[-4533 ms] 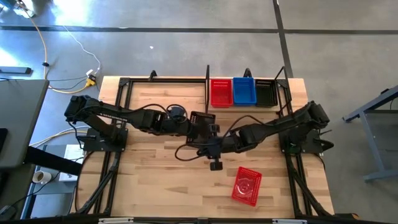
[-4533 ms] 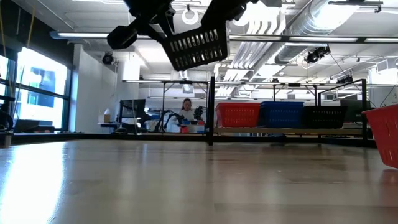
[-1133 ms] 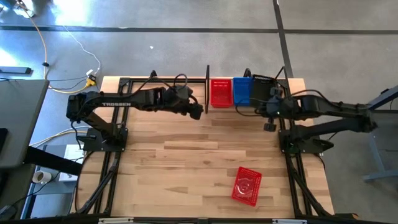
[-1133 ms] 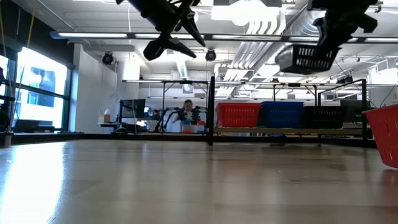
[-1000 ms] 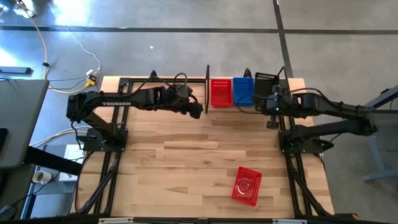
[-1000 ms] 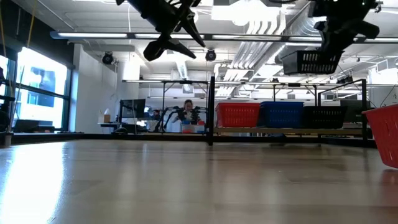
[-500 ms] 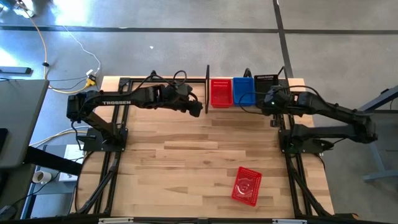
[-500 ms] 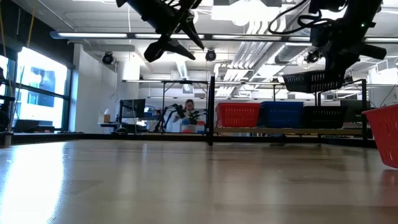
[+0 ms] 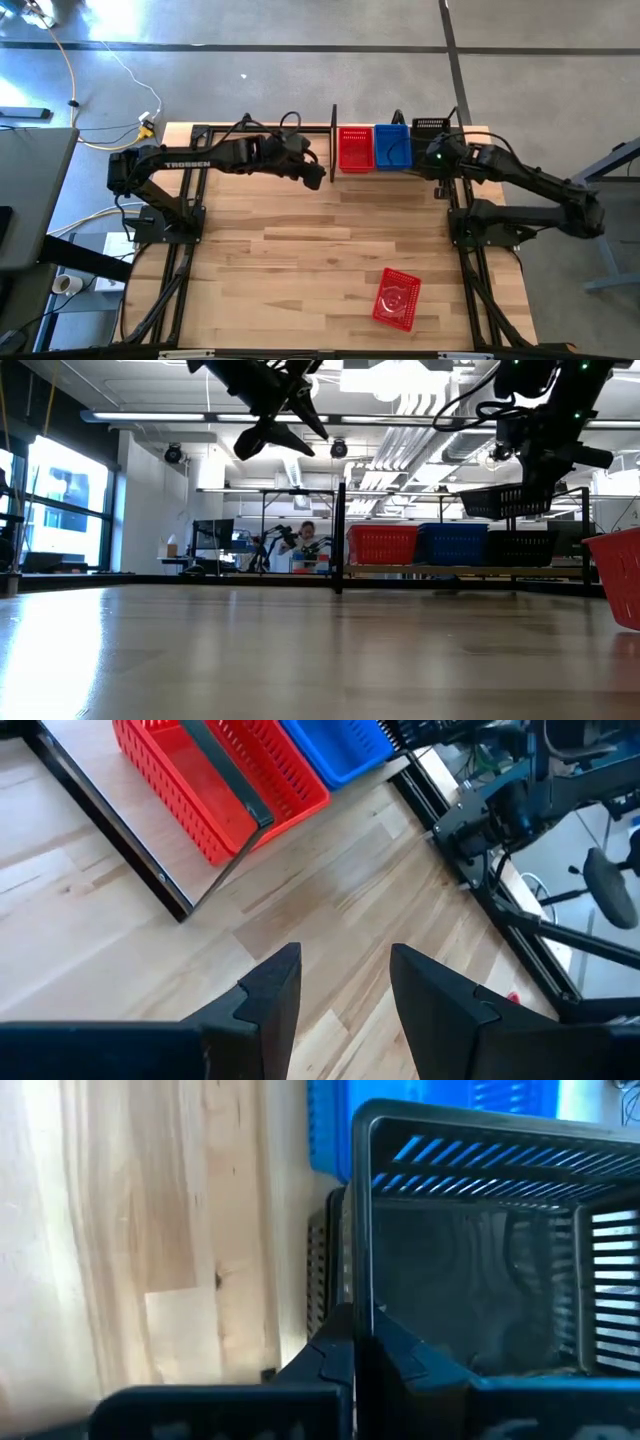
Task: Stack baskets on shelf by color
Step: Stack the black bin on top of the black bins on the shelf
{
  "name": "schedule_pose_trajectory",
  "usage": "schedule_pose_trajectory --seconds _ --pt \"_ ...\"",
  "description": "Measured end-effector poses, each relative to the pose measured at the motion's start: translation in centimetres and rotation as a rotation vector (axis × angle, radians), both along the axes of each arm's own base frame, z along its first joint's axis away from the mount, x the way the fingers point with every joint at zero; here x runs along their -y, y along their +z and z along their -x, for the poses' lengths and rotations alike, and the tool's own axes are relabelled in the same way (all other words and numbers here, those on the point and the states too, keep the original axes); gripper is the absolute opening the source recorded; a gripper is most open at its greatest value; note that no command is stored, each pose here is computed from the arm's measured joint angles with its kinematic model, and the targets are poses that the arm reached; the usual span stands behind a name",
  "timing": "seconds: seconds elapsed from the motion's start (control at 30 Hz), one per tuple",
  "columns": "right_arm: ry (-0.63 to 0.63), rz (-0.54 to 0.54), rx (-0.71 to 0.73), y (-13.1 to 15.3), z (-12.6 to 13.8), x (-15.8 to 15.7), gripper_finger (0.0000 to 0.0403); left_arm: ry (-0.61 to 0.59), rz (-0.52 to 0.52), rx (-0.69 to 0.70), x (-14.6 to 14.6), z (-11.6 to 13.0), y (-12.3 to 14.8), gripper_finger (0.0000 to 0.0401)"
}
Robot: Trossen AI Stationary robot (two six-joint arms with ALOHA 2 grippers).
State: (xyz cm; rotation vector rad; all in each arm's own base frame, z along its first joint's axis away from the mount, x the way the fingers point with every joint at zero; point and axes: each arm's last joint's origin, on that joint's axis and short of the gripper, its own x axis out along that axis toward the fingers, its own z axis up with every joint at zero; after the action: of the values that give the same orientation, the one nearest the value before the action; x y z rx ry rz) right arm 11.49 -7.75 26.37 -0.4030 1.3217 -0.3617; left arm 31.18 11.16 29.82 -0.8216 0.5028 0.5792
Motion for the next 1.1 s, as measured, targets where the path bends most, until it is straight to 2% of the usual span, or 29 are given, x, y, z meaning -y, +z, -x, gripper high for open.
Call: schedule_pose_trajectory --seconds 0.27,0.63,1.1 --pt "0.032 -0.027 0.026 0.1 0.4 1.0 0.0000 -0.037 0.058 0.022 -1.1 0.4 0.0 0.0145" --pt "0.046 -0.053 0.020 -0.1 1.2 2.4 0.0000 -0.032 0.067 0.025 -1.2 0.5 0.0 0.0145" --pt "0.061 -0.097 0.035 -0.5 0.9 3.4 0.0000 -0.019 0.073 0.027 -1.2 0.5 0.0 0.0145"
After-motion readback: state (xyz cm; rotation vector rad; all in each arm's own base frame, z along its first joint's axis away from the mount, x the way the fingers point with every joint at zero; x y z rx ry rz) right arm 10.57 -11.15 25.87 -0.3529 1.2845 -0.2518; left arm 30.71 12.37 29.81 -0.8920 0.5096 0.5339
